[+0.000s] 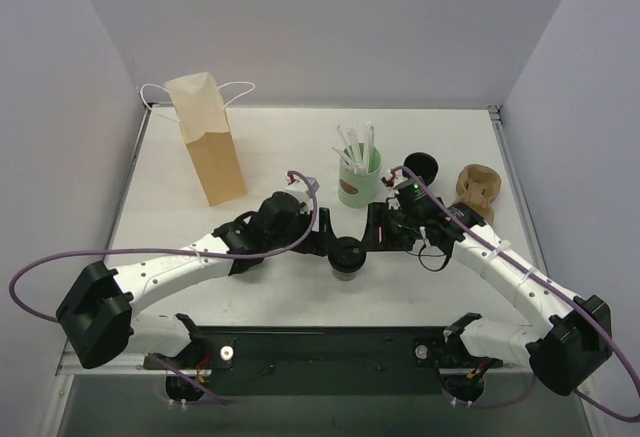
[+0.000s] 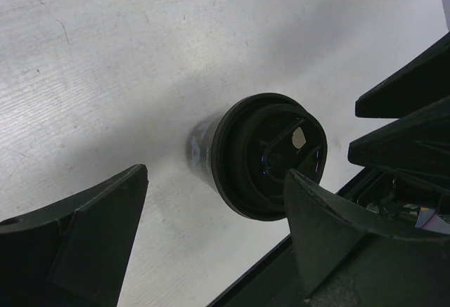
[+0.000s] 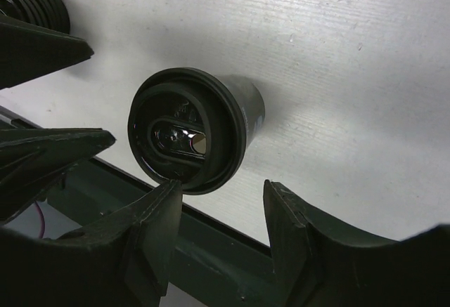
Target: Pack the takeout coffee
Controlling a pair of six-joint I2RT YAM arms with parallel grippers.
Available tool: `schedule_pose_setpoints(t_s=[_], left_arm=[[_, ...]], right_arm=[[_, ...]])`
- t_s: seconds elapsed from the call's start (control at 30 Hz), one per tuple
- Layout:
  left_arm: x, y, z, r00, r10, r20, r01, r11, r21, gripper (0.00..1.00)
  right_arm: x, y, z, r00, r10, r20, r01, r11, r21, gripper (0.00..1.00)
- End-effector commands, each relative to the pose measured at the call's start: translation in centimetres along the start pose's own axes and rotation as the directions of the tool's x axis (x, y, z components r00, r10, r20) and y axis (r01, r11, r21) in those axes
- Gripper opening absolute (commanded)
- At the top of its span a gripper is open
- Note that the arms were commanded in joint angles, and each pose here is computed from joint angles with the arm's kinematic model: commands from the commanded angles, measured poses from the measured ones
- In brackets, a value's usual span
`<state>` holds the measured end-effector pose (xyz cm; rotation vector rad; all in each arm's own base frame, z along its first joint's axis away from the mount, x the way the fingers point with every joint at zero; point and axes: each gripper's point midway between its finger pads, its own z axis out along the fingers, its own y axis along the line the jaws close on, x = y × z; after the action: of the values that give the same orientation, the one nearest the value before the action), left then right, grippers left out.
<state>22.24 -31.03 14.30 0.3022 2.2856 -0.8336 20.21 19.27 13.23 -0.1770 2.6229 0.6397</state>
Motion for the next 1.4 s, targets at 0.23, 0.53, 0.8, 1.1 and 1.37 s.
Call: schedule_pose_setpoints(t_s=[0.23,0.53,0.8,1.1,1.37], left_arm=[[0.0,-1.2,2.0,0.999,-0.042,0.031,0.039,0.996,0.078,0.80],[3.6,0.1,2.7,0.998,-0.064,-0.026,0.066,0.995,0.071,0.66],[5.0,0.8,2.8,0.998,-0.054,-0.041,0.055,0.998,0.038,0.54],[5.1,1.2,2.6,0.998,-0.054,-0.041,0.054,0.998,0.019,0.57],[5.0,1.0,2.4,0.998,-0.052,-0.047,0.053,0.998,0.022,0.58]], right_arm=[[1.1,-0.9,2.4,0.999,0.019,-0.039,-0.019,1.000,-0.001,0.44],[2.5,-1.4,3.1,0.998,0.018,-0.067,-0.019,1.000,-0.007,0.43],[2.5,-1.6,3.2,0.998,0.007,-0.063,-0.007,1.000,-0.005,0.40],[1.8,-1.0,2.8,0.999,0.007,-0.042,-0.008,1.000,-0.021,0.40],[0.8,0.1,2.4,0.999,-0.004,-0.035,0.002,0.999,-0.055,0.45]])
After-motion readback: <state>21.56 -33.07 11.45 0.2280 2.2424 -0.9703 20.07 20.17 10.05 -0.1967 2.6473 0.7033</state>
